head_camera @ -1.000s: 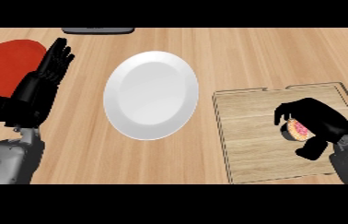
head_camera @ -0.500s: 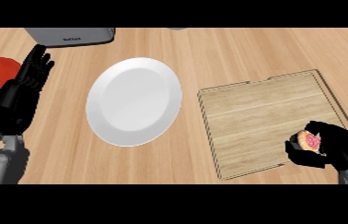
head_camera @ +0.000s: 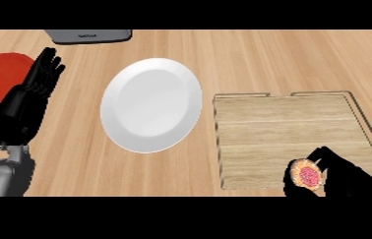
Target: Pick the cupcake from the tray and place it in the plate
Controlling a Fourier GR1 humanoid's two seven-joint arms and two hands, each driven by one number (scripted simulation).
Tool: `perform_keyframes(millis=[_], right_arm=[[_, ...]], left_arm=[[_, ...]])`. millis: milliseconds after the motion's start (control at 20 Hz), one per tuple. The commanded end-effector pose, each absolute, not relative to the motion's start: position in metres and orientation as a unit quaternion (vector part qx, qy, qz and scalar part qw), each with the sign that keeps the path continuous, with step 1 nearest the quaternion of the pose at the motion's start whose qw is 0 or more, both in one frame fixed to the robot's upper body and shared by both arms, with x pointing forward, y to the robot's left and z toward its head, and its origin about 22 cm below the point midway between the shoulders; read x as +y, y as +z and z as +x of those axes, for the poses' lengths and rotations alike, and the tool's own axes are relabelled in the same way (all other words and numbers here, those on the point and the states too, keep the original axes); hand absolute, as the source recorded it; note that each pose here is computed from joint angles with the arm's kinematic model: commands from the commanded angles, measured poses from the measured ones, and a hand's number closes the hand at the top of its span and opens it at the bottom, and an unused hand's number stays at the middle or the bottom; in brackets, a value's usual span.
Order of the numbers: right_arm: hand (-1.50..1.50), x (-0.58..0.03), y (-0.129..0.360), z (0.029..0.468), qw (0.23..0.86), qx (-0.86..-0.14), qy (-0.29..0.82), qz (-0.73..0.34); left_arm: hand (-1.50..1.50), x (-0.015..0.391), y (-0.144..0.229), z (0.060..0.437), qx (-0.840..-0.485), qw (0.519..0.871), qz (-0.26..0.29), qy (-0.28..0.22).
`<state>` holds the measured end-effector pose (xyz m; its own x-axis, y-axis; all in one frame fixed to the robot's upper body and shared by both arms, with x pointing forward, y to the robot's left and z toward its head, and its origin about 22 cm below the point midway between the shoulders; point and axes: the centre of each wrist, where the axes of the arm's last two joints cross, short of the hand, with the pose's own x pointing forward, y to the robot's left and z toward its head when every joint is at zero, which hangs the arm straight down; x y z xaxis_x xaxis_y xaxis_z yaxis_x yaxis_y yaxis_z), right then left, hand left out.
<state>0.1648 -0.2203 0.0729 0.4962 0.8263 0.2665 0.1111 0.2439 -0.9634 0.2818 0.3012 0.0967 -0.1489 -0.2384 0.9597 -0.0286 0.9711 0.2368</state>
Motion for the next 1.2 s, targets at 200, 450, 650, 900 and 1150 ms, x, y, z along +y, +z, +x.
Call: perform_keyframes(millis=[200,450,650,900,1150], right_arm=[[1.5,-0.13,0.147,0.117,0.614,-0.579,0.179,-0.506],[1.5,-0.078,0.161,0.129,0.59,-0.601,0.197,-0.503],[1.5,-0.056,0.165,0.152,0.588,-0.606,0.205,-0.495],[1.5,-0.039,0.171,0.191,0.599,-0.625,0.187,-0.465],[1.5,-0.023,0.161,0.241,0.623,-0.614,0.186,-0.448]], left_arm=[[0.0,0.295,0.102,0.29,-0.76,0.639,0.07,-0.097],[0.0,0.28,0.113,0.301,-0.763,0.635,0.059,-0.107],[0.0,0.282,0.11,0.302,-0.768,0.629,0.057,-0.105],[0.0,0.275,0.11,0.299,-0.766,0.63,0.05,-0.116],[0.0,0.264,0.112,0.308,-0.768,0.627,0.045,-0.123]])
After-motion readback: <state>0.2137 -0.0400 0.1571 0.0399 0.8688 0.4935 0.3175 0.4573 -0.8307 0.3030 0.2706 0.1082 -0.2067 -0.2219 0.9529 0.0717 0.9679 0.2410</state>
